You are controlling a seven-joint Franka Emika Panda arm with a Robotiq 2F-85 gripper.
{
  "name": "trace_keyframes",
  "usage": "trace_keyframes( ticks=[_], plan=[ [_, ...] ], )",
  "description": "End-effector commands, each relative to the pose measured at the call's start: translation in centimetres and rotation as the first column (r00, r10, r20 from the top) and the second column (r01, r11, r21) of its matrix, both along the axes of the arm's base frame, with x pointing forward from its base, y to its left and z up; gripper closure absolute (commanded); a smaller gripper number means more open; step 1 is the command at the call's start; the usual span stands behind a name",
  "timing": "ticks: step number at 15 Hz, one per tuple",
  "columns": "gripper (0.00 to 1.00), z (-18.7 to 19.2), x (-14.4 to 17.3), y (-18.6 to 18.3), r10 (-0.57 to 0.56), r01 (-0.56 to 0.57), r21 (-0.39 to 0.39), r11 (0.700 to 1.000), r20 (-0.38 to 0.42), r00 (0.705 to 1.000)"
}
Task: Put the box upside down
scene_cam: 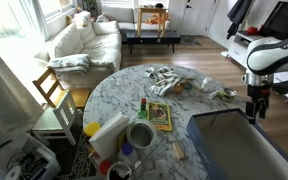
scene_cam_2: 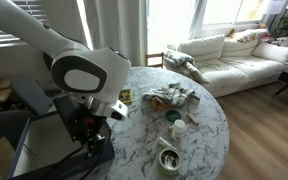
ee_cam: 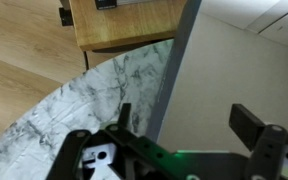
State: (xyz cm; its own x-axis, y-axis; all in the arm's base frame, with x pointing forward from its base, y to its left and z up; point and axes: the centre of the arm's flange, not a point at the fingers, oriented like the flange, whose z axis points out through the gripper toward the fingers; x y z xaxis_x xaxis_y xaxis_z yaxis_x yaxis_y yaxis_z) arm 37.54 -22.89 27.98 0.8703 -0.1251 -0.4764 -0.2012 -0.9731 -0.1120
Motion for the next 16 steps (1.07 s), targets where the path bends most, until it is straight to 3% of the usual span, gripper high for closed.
trace_keyframes(
  ticks=[1,6,7,8,9,11,16],
  plan=[
    [0.00,-1.9,-1.0,-1.0,0.008,-0.007,0.065,0.998,-0.010,1.000],
    [0.00,-3.6,-1.7,-0.9,0.022,-0.019,0.115,0.993,-0.027,0.999],
    [0.05,-4.0,-1.8,-0.9,0.023,-0.019,0.121,0.993,-0.032,0.999],
    [0.12,-4.4,-1.9,-0.8,0.020,-0.016,0.127,0.992,-0.031,0.999],
    [0.29,-4.7,-2.0,-0.9,0.013,-0.009,0.124,0.992,-0.031,0.999],
    [0.36,-5.0,-1.9,-0.8,0.003,0.001,0.126,0.992,-0.027,1.000],
    [0.77,-5.1,-1.6,-1.0,-0.018,0.019,0.108,0.994,-0.016,1.000]
  ],
)
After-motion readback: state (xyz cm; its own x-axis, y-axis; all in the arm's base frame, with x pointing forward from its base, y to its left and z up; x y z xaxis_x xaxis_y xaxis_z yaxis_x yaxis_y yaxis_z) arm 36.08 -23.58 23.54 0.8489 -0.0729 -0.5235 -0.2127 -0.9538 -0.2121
